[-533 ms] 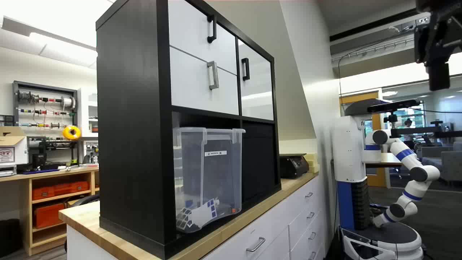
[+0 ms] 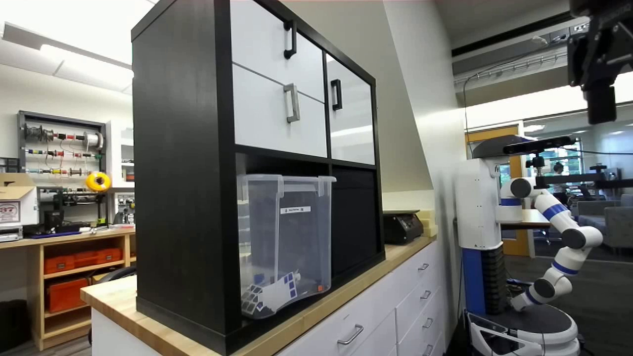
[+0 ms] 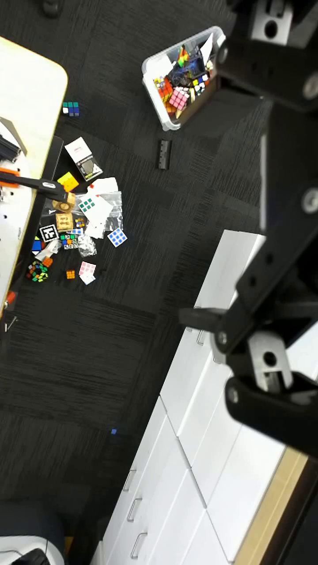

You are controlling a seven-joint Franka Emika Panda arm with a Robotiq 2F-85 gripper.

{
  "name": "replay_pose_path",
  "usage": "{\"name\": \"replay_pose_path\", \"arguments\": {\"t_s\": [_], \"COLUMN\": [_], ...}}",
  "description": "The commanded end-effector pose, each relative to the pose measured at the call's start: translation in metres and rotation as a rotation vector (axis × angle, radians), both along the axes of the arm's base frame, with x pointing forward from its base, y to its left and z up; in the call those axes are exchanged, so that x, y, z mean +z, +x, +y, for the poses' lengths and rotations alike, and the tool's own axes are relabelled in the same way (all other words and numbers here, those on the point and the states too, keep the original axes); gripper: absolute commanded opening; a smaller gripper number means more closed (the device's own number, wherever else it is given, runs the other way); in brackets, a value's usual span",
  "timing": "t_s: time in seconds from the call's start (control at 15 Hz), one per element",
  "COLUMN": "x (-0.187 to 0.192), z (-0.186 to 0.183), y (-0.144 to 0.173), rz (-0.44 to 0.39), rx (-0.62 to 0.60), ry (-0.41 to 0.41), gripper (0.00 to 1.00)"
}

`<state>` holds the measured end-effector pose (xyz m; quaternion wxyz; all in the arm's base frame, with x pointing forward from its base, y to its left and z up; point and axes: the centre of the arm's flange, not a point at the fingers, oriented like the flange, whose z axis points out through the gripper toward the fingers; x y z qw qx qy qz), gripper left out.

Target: Pull out the clear storage bin from underneath the cabinet

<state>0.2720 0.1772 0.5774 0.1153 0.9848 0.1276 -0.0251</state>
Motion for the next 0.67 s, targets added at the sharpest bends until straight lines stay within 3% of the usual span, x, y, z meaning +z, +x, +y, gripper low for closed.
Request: {"name": "replay_pose_path", "arguments": {"t_s": [0.0, 0.33, 0.6], "x": [0.0, 0.01, 0.009], "z": [0.0, -0.011, -0.027], "y": [0.0, 0.007, 0.029], "rz": [0.0, -0.025, -0.059], "rx": [0.0, 0.006, -0.003], "ry": [0.0, -0.012, -0.04], "gripper": [1.0, 1.0, 1.0]}}
